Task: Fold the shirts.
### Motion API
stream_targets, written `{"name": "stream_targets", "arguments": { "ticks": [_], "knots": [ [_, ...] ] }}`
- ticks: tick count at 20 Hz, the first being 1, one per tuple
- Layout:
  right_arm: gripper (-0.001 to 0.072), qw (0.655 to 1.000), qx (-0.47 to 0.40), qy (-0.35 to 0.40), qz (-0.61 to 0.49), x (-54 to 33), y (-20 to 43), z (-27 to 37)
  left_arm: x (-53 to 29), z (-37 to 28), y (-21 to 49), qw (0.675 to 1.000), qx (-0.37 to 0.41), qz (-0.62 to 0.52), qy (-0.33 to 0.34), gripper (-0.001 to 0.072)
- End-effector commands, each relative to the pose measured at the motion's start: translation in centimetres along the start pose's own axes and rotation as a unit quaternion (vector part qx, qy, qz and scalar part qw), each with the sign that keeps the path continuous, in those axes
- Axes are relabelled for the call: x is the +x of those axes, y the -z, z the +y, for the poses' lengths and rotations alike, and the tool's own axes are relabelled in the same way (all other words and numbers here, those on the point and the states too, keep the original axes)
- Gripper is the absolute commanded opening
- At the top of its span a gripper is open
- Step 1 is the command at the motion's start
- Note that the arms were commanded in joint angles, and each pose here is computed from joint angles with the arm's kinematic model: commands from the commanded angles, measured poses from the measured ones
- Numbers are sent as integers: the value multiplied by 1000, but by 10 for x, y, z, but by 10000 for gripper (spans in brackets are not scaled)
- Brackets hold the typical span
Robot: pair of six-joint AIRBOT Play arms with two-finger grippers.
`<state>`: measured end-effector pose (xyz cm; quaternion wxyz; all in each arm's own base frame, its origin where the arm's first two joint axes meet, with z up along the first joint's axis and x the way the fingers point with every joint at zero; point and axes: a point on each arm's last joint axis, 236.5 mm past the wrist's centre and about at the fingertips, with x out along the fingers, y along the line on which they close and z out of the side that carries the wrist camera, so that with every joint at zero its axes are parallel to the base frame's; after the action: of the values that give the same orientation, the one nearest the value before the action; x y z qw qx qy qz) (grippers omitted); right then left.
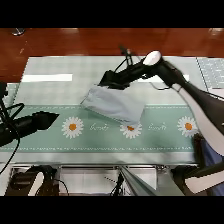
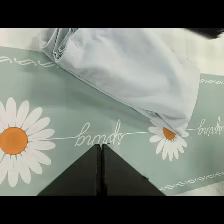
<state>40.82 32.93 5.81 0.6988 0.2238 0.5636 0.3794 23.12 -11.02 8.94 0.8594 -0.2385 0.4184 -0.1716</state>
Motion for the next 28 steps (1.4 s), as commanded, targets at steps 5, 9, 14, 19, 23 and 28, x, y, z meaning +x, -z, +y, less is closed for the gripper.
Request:
{"name": "stream_targets", "arguments": {
  "ticks": [5, 9, 14, 19, 23, 28],
  "knots": [
    [629, 934, 71, 345, -60, -210, 92, -136, 1, 1, -4, 1000, 16, -8, -2, 22],
    [628, 911, 239, 259, -215, -162, 149, -169, 1, 2, -6, 1000, 17, -12, -2, 22],
    [628, 941, 267, 156, -141, -93, 177, -172, 6, 8, -13, 999, 8, -32, -7, 22],
    [628, 959, 275, 67, -26, -50, 180, -166, 7, 9, -12, 999, 7, -33, -8, 22],
    [628, 956, 286, 51, -33, -38, 148, -175, 7, 8, -13, 999, 5, -35, -4, 22],
    [602, 966, 255, 47, 1, -4, 136, -161, 6, 7, -16, 999, 4, -41, -3, 22]
  ]
}}
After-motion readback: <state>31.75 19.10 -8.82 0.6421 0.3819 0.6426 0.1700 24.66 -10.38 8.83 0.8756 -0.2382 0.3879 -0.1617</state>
